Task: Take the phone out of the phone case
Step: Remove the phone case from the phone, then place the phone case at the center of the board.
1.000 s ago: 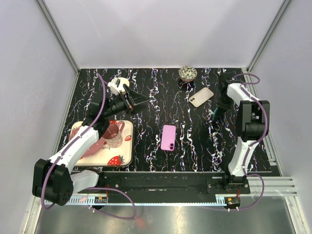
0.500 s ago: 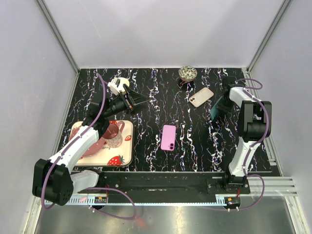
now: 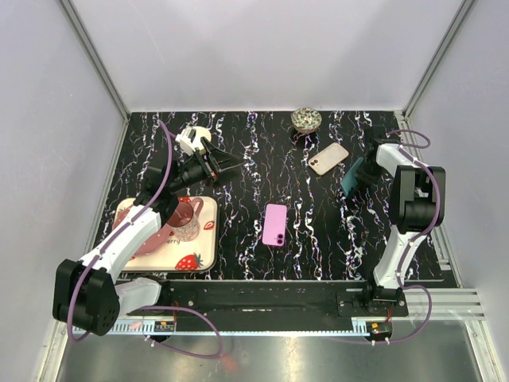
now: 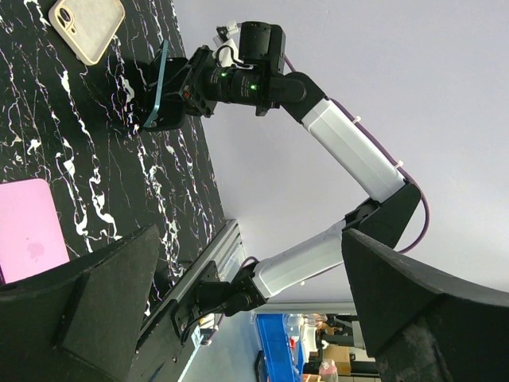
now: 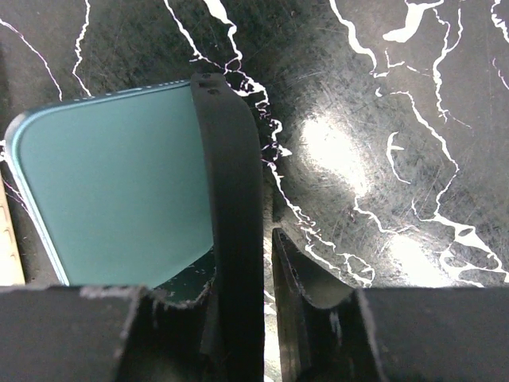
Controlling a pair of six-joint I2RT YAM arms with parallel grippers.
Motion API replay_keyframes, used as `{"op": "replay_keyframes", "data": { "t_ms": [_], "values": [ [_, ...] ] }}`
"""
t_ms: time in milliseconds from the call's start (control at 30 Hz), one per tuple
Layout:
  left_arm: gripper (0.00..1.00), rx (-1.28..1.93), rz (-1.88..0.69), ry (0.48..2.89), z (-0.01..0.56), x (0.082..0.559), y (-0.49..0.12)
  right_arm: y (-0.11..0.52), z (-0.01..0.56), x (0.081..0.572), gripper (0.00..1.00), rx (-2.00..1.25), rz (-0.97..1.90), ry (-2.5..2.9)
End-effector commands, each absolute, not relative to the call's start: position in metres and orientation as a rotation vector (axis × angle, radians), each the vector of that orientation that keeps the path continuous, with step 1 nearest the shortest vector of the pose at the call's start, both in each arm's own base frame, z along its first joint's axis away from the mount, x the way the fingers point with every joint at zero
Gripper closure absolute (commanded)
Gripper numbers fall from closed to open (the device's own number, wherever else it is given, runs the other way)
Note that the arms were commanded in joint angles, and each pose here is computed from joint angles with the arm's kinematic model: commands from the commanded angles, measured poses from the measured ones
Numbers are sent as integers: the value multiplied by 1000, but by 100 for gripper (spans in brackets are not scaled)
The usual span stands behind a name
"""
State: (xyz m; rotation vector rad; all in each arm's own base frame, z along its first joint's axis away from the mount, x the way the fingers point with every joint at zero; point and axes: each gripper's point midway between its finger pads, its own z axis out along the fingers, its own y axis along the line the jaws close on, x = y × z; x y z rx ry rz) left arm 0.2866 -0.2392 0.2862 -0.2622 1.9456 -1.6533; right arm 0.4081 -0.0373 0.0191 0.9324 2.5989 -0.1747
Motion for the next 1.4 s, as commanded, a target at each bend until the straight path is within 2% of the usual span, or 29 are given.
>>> {"op": "replay_keyframes", "data": {
  "t_ms": [0,367,433,500,767,1033,1167,1367],
  "values": [
    [1,-204,-1674,1896,301,286,-240,-33,-8,377,70,988,-182,2681],
    [1,-207,-1686,1900,298,287,-241,-39,19,371,70,991,-178,2606],
    [1,-208,-1685,1899,297,286,-241,-39,20,370,81,994,-179,2599],
    [1,-207,-1685,1898,297,285,-240,-42,23,367,100,1012,-195,2579],
    [2,-231,-1660,1883,298,289,-227,-44,62,361,100,1038,-161,2450],
    [2,-252,-1647,1868,299,294,-210,-12,135,392,100,847,218,2192],
    [2,-256,-1656,1867,296,292,-210,43,152,414,100,649,624,2194],
    [2,-254,-1659,1864,296,291,-209,94,161,443,100,539,1012,2181]
  ]
}}
